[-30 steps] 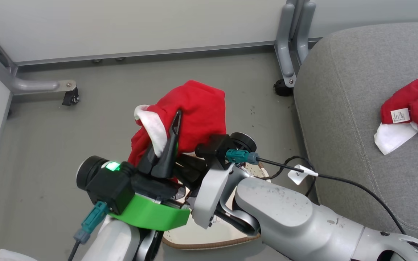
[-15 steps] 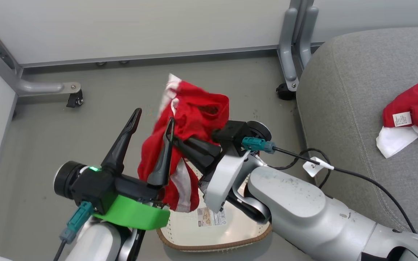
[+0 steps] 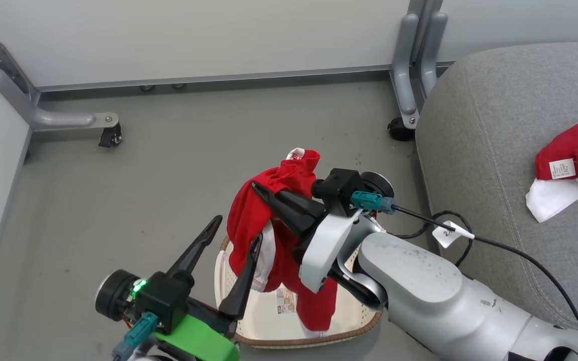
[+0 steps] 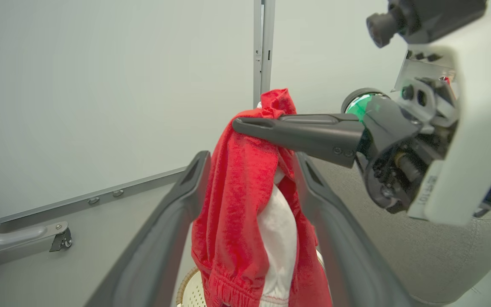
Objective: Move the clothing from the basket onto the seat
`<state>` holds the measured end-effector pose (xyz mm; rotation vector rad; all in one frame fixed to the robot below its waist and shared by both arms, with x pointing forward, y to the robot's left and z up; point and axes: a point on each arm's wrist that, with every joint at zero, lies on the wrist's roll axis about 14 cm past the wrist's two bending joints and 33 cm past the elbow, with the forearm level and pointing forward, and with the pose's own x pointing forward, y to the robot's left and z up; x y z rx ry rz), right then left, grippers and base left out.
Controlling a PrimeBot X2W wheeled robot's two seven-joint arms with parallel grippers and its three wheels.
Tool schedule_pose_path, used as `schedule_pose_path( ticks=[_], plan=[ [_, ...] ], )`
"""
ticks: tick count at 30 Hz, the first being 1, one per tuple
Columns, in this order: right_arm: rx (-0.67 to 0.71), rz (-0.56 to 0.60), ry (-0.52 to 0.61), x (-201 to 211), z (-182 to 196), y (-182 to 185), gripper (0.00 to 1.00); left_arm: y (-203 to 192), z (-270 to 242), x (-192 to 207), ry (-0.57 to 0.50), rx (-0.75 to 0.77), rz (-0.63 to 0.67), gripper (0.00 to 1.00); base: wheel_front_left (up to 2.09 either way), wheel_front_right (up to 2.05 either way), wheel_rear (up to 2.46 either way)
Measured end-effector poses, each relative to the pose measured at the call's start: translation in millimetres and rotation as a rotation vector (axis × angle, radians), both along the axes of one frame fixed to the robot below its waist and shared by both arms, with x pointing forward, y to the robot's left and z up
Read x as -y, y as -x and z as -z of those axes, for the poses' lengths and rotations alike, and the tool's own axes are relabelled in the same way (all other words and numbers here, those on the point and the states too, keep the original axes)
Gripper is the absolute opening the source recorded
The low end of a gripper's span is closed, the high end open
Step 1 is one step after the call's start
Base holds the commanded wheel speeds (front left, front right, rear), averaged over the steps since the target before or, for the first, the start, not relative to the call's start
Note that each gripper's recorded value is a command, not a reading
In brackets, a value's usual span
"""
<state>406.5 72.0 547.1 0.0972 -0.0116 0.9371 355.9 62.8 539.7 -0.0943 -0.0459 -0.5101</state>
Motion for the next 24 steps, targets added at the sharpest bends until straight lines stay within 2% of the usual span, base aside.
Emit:
schedule_pose_path(
  ticks=[15, 24],
  plan=[
    [-0.027, 0.056, 0.015, 19, 15, -9, 0.00, 4, 18, 4, -0.020, -0.055, 0.016, 1.00, 0.00, 0.00, 0.00],
    [-0.025, 0.182, -0.002, 60, 15, -21, 0.00, -3, 22, 30, -0.027, -0.059, 0.109, 1.00, 0.00, 0.00, 0.00]
  ],
)
